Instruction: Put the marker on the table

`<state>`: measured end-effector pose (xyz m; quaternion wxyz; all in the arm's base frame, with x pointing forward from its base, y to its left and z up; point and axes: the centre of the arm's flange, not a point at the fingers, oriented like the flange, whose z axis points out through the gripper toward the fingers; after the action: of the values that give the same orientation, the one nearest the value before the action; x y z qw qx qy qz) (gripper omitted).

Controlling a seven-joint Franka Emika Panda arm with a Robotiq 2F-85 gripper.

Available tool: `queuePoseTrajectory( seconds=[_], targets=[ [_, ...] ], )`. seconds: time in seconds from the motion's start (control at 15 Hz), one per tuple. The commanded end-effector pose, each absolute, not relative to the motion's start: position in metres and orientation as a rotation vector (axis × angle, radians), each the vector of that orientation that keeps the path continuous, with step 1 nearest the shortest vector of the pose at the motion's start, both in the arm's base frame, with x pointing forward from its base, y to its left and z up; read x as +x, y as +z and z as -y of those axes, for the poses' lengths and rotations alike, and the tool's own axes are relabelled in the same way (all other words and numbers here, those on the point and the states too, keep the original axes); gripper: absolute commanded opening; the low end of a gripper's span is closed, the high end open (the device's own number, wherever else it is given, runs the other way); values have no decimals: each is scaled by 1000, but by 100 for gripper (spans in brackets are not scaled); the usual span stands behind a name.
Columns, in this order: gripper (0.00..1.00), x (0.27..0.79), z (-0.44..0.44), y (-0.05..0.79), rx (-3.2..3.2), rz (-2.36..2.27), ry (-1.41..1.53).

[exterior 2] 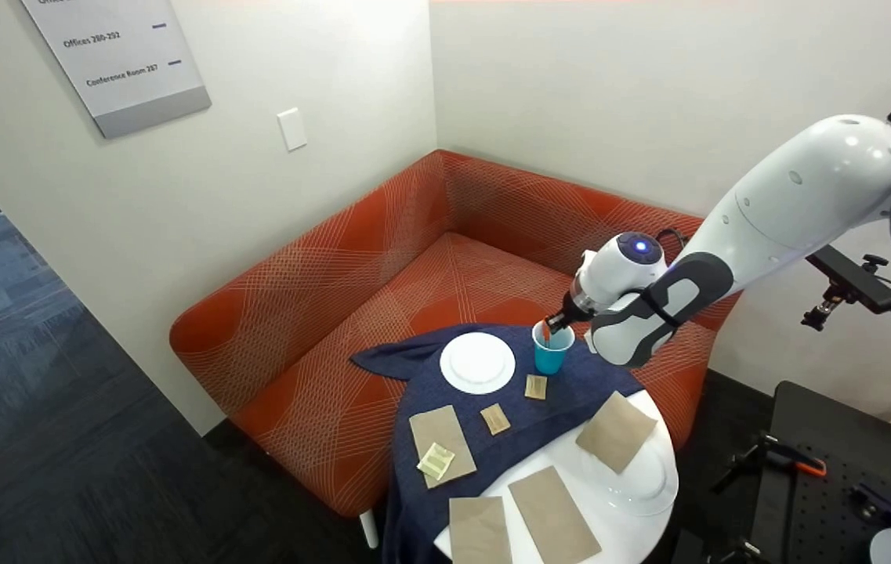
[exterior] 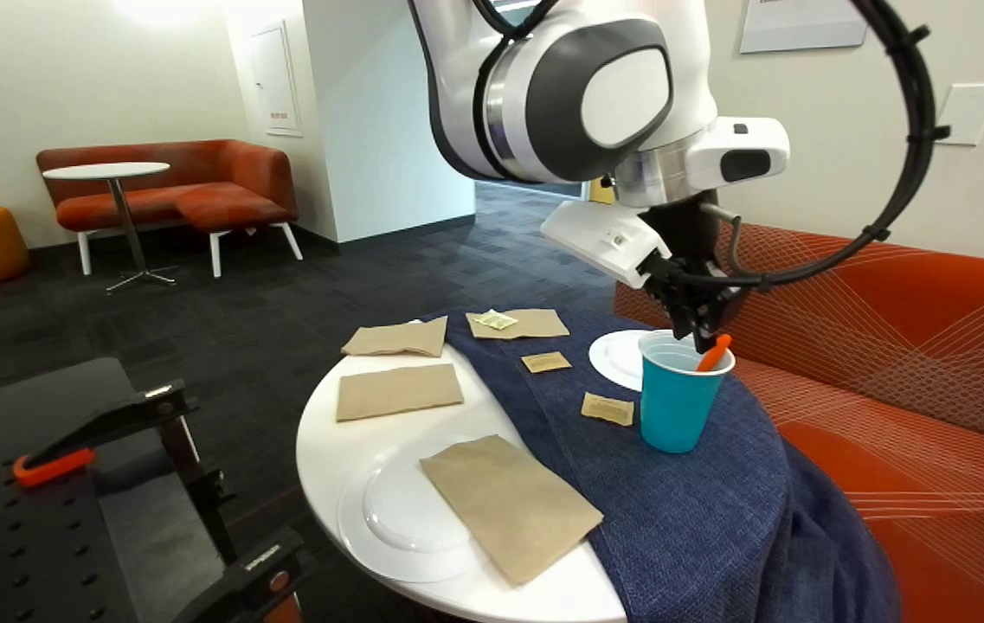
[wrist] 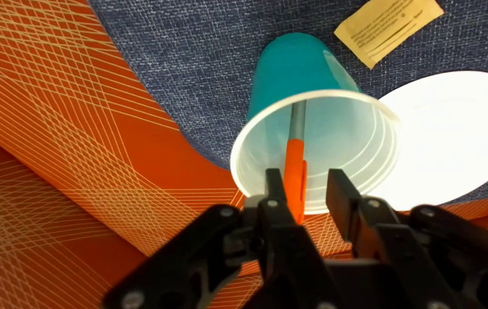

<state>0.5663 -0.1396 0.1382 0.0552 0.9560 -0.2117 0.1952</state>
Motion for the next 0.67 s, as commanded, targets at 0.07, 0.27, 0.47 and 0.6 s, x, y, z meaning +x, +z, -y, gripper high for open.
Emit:
queuePoseTrajectory(
  seconds=[0.07,0.27,0.47,0.6],
  targets=[
    [32,582,139,133,2887,689,586],
    [30,586,139,130,2883,688,585],
    [30,589,139,126,2879,708,576],
    [30,590,139,124,2878,713,569]
  ],
)
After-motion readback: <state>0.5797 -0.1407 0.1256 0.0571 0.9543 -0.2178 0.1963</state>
